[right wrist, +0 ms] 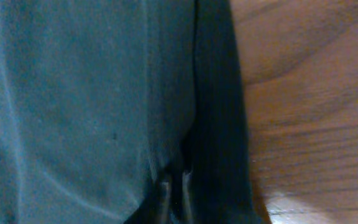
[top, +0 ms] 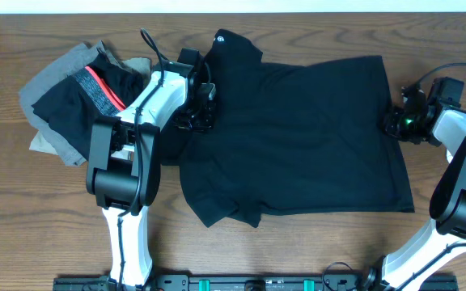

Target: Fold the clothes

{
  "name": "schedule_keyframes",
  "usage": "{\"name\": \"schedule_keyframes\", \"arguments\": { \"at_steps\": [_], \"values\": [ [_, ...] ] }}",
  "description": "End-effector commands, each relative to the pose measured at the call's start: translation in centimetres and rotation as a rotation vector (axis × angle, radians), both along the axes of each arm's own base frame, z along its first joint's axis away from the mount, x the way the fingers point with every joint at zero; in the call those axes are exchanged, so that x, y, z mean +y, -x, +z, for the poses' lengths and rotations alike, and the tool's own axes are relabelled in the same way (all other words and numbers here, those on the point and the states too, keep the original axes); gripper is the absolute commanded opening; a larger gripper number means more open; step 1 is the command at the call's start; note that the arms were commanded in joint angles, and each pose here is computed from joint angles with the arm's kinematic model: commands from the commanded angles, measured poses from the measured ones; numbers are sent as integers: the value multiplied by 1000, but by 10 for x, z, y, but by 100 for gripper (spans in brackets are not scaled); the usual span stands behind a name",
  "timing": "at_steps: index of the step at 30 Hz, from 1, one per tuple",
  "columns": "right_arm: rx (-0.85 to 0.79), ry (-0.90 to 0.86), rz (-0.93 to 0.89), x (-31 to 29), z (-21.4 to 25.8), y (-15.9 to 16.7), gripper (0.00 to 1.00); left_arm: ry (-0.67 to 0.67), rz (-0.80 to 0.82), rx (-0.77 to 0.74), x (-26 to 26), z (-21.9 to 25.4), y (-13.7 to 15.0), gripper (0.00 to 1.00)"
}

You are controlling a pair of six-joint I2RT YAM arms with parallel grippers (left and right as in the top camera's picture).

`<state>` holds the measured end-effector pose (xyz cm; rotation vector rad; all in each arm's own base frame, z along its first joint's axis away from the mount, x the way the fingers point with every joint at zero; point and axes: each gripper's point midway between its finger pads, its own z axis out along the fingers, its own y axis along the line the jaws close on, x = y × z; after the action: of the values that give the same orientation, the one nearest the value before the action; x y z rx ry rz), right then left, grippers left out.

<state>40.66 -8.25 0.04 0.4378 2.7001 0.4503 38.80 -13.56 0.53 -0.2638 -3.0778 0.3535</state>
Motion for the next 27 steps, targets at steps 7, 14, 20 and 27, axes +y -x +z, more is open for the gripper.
{"name": "schedule_keyframes", "arguments": {
  "at_steps": [7,14,20,27],
  "values": [
    [12,45,28,-3,-6,0,4,-44,-3,-18,9,-3,-4,8],
    [6,74,0,-16,-1,1,1,-43,-3,-21,9,-3,-5,8],
    [-47,108,-56,-41,24,0,1,-43,-3,-22,9,-3,-5,8],
    [-64,122,-92,-56,32,3,9,-41,-3,-29,9,-3,-7,8]
  ]
}}
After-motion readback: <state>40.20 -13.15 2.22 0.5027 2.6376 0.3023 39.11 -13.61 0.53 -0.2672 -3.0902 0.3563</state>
